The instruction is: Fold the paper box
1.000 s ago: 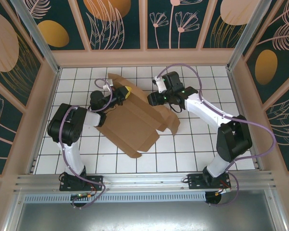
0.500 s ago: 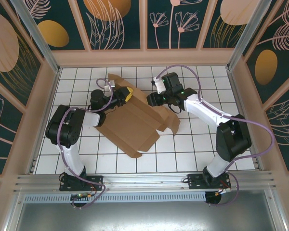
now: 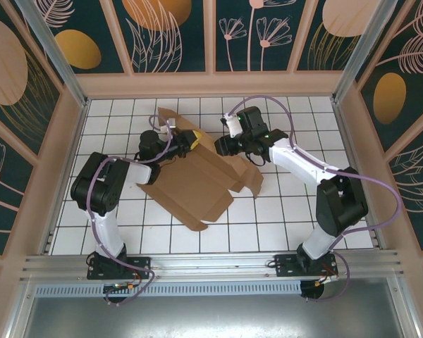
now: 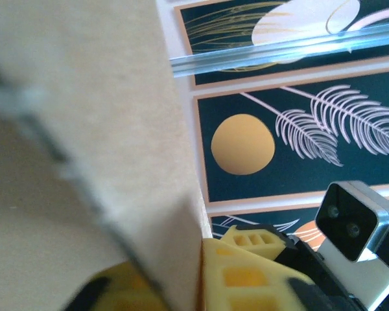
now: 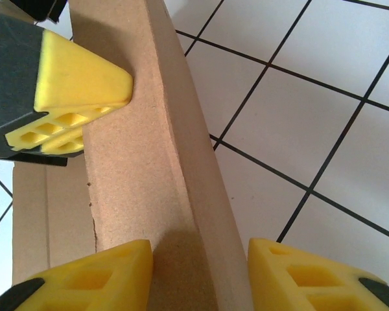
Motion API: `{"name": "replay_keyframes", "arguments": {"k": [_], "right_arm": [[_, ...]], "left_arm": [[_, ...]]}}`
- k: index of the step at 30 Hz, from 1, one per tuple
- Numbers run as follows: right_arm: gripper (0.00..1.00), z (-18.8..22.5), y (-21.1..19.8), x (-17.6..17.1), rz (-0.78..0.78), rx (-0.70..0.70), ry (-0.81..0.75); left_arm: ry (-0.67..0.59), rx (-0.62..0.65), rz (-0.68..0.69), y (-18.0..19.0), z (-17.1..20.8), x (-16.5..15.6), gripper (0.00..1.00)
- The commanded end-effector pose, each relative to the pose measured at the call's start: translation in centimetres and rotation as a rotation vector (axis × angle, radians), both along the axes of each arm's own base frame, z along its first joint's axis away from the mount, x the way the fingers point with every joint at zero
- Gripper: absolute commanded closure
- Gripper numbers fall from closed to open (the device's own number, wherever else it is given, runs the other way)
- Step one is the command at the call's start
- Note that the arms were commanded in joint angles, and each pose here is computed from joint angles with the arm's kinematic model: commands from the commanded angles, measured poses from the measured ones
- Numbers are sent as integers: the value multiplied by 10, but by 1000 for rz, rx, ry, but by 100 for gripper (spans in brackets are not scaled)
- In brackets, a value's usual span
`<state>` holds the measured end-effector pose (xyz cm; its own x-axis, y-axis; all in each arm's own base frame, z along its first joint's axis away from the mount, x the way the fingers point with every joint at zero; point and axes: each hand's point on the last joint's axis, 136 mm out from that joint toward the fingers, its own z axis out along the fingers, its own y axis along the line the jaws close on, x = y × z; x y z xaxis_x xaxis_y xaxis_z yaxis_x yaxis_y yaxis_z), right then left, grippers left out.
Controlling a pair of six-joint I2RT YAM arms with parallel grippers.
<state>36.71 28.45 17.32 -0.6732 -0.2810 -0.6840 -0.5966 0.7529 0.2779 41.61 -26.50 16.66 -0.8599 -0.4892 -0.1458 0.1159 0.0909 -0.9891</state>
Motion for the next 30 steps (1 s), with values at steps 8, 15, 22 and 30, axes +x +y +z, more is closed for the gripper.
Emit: {"name": "replay_keyframes", "arguments": {"k": [8,15,22,30], "right_arm": [[35,66,-30,3,-191,-148,-256],[40,90,-41,-3,-266,-76,-282],[39,73,-42,4,-321,118,-88],[37,43,-43,33,-305,237,97]], "left_arm": [[-74,-112,260,35,18,12,100],[-114,-188,520,77,29,19,100],[27,33,702,83,5,26,100],[229,152,771,80,-29,30,100]]}}
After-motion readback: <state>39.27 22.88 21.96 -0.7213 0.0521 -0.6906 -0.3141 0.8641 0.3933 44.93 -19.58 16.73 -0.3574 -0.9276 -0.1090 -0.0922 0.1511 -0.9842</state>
